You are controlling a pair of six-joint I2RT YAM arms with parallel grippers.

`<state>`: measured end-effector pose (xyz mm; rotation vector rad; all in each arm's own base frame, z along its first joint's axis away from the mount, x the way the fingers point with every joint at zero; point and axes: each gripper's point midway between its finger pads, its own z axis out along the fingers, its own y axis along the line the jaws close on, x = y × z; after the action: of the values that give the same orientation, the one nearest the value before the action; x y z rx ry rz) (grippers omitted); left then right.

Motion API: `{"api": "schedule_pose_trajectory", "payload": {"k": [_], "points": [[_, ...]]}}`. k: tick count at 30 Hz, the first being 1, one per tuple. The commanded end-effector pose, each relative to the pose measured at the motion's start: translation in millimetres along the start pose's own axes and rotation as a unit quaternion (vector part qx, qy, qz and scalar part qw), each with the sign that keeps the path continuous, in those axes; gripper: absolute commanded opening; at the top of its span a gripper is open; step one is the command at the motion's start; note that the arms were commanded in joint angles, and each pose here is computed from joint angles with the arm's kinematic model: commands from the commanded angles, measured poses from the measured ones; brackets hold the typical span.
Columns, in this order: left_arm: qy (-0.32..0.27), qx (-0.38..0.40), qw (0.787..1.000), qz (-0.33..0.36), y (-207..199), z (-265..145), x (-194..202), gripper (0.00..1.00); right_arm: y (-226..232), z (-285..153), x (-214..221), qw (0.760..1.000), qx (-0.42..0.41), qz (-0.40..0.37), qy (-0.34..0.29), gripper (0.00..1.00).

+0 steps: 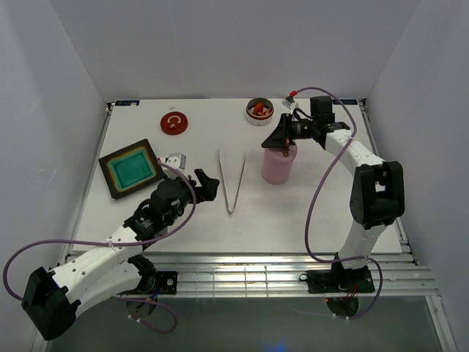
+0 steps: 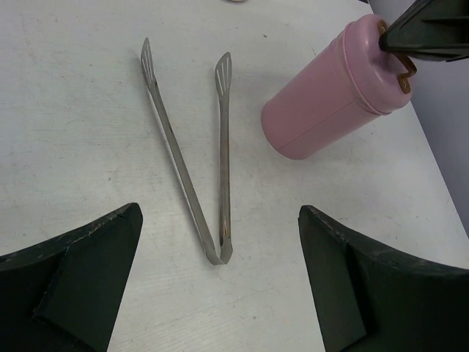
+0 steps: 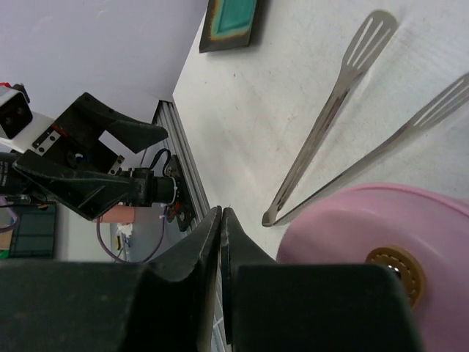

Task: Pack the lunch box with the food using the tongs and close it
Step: Close the box lid on the packing box.

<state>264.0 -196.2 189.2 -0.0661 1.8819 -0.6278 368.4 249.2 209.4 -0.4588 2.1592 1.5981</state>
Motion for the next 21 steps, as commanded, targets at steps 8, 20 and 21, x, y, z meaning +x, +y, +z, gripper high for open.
{"api": "schedule_pose_trajectory", "payload": {"k": [8,20,21], "points": [[-0.014,0.004,1.000,-0.004,-2,-4,-8,0.98,16,-9,-41,0.998,0.050,-0.024,-0.020,0.08],[-0.009,-0.002,1.000,-0.002,2,-8,-5,0.98,-77,24,14,0.984,0.154,0.079,0.043,0.08],[-0.010,-0.003,1.000,-0.002,3,-8,-5,0.98,-82,23,15,0.982,0.164,0.080,0.044,0.08]]}}
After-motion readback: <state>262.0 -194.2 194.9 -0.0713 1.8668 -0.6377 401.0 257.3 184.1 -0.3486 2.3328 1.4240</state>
